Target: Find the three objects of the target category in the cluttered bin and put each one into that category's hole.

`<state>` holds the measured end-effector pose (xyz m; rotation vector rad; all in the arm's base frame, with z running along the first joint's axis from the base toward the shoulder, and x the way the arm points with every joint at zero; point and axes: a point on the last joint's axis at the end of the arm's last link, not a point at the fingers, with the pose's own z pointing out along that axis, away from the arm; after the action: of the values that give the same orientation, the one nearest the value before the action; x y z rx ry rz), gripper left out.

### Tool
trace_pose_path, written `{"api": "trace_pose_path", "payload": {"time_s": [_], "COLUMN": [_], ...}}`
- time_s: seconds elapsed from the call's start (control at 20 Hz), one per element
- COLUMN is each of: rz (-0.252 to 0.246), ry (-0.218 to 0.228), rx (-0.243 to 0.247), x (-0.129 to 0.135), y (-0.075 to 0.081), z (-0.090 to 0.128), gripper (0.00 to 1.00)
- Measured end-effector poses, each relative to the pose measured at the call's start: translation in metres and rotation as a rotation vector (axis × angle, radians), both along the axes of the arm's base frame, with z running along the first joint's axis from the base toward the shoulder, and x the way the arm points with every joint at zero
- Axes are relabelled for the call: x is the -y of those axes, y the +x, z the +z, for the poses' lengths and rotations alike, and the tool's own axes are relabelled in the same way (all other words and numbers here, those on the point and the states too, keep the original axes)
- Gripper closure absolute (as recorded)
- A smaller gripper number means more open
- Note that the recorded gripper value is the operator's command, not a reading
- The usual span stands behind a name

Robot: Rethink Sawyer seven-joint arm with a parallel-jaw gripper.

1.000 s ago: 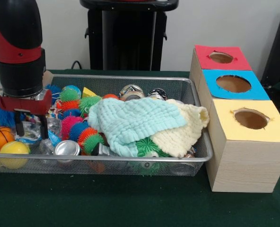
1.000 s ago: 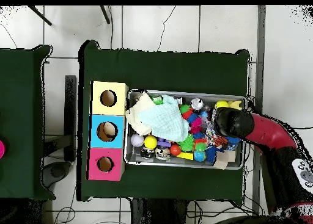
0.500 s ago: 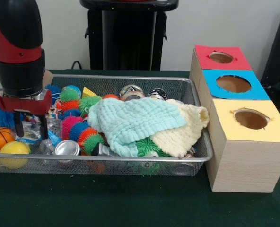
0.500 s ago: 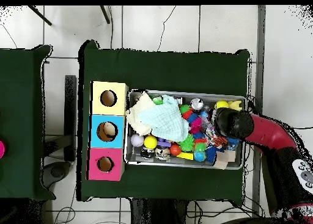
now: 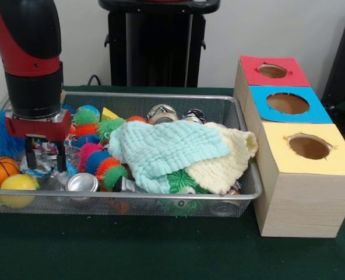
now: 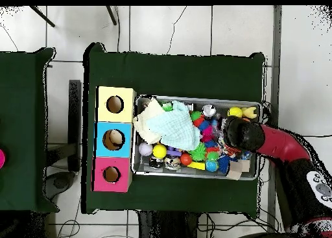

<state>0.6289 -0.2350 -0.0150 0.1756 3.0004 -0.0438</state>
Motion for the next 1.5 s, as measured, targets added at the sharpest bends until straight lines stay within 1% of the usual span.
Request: {"api": "trace_pose_path", "payload": {"time_s": [0.3,0.6,0.9,0.95,1.1,1.5], "rz": [0.008,0.021,0.036,0.041,0.046,0.047], "ry": [0.002,-0.001,0.016,0.023,0.029,0.03], "rx": [0.001,0.011,-0.007,-0.017,-0.023,-0.024], "x": [-0.006,-0.014,-0.029,-0.035,-0.039,-0.041], "y": [0.0,0.004,-0.004,-0.007,-0.009,-0.009], "z": [-0.001,0.0,-0.008,-0.012,-0.015,-0.017], "gripper": [0.0,0.0,0.0,0.0,0.0,0.0]}}
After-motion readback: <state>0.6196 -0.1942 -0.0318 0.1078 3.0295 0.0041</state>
